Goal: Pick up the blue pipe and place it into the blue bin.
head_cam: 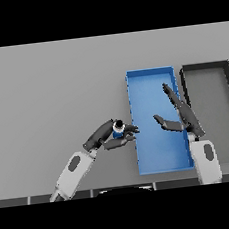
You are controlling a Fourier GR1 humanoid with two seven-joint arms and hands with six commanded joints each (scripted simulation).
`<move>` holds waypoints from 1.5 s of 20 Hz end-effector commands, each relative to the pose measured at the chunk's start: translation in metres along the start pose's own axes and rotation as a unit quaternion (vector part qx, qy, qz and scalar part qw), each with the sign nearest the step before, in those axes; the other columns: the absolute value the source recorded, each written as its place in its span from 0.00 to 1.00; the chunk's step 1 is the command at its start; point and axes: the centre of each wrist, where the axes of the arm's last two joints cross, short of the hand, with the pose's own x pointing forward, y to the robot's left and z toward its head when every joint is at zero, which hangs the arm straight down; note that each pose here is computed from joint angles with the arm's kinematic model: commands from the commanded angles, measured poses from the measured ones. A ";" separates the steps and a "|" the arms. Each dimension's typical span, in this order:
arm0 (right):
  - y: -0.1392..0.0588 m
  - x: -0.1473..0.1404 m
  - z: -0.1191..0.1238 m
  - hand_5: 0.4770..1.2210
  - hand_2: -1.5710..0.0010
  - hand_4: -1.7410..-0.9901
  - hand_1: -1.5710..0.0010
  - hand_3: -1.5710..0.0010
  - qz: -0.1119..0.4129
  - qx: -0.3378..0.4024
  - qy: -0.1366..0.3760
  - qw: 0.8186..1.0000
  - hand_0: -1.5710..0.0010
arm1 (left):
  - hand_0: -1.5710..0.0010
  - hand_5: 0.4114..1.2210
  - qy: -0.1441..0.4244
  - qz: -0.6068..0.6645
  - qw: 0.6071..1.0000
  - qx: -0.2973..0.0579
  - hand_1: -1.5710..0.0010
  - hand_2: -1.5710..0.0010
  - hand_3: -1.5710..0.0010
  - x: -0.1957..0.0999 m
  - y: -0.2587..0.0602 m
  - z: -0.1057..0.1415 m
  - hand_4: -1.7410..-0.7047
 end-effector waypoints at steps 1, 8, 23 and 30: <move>-0.003 0.009 -0.002 0.15 0.98 0.75 0.99 1.00 -0.008 0.016 -0.022 1.000 1.00 | 0.00 1.00 0.000 0.000 1.000 0.001 0.00 0.00 0.00 0.000 -0.002 0.001 0.26; -0.013 0.089 -0.024 0.09 1.00 0.73 1.00 1.00 0.023 0.178 -0.061 0.982 1.00 | 0.00 1.00 0.010 -0.009 1.000 0.001 0.00 0.00 0.00 -0.001 0.003 0.003 0.26; 0.055 0.133 -0.073 0.05 1.00 0.73 1.00 1.00 0.041 0.386 -0.065 0.919 1.00 | 0.00 1.00 0.009 -0.007 1.000 -0.016 0.00 0.00 0.00 0.004 0.006 -0.007 0.26; 0.082 0.133 -0.098 0.05 0.92 0.69 0.93 0.97 0.040 0.432 -0.057 0.899 0.98 | 0.00 1.00 -0.003 0.010 1.000 -0.028 0.00 0.00 0.00 0.001 0.003 0.000 0.27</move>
